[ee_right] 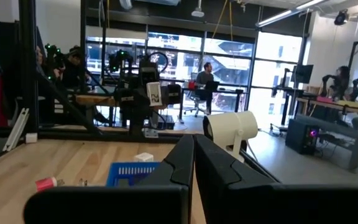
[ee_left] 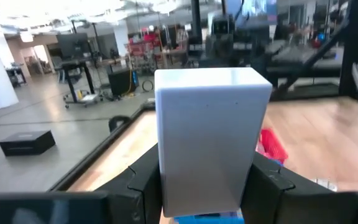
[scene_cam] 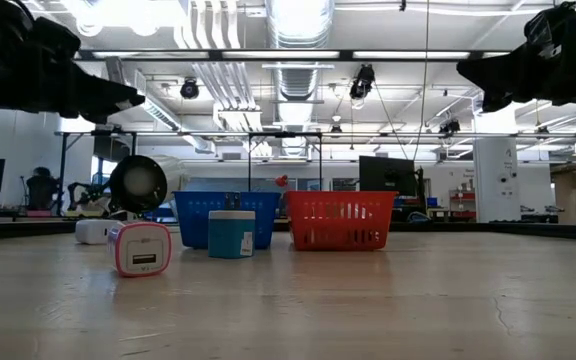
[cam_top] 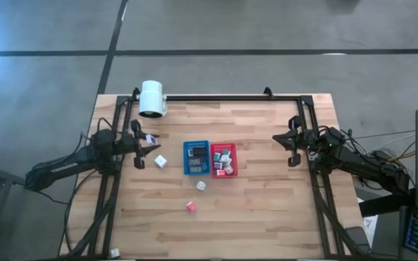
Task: Pick & Place Office items
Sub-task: Put the white digital clock into the blue bin
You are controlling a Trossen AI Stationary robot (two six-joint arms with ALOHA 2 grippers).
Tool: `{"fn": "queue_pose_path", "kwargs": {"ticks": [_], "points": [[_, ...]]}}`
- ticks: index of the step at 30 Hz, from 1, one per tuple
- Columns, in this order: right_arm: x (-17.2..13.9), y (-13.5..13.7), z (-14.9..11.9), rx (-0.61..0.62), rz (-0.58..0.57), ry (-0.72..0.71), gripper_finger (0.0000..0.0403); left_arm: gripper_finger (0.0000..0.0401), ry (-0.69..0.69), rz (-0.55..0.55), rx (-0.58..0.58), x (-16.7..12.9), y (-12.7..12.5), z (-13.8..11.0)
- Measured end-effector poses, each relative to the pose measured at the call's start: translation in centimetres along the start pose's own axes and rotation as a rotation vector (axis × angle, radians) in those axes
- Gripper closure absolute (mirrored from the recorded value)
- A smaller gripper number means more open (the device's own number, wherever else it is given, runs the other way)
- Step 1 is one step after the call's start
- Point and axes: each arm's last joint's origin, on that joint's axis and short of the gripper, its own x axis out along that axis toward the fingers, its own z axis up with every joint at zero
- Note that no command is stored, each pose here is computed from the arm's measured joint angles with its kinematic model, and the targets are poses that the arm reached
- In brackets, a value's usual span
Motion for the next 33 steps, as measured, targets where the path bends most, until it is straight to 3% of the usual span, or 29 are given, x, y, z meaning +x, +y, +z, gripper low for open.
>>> {"fn": "queue_pose_path", "kwargs": {"ticks": [5,11,15,20,26,33], "points": [[0.0,0.0,0.0,-0.015,0.000,-0.002,0.0394,0.0247,-0.132,0.018,0.005,0.0,0.3,1.8],[0.0,-0.1,0.1,-0.014,-0.027,-0.008,0.0394,0.0247,-0.221,0.091,-0.004,0.0,1.3,7.1],[0.0,-0.1,0.1,-0.017,-0.027,-0.009,0.0394,0.0247,-0.110,0.115,-0.035,1.6,2.3,10.7],[0.0,-0.1,0.1,-0.016,-0.027,-0.008,0.0394,0.0247,0.135,0.081,-0.047,6.1,3.6,13.5],[0.0,-0.1,0.1,-0.013,-0.026,-0.006,0.0394,0.0247,0.478,0.011,-0.065,13.1,4.7,12.1],[0.0,-0.1,0.0,-0.012,-0.025,0.004,0.0394,0.0247,0.775,-0.123,-0.139,18.7,4.1,5.8]]}}
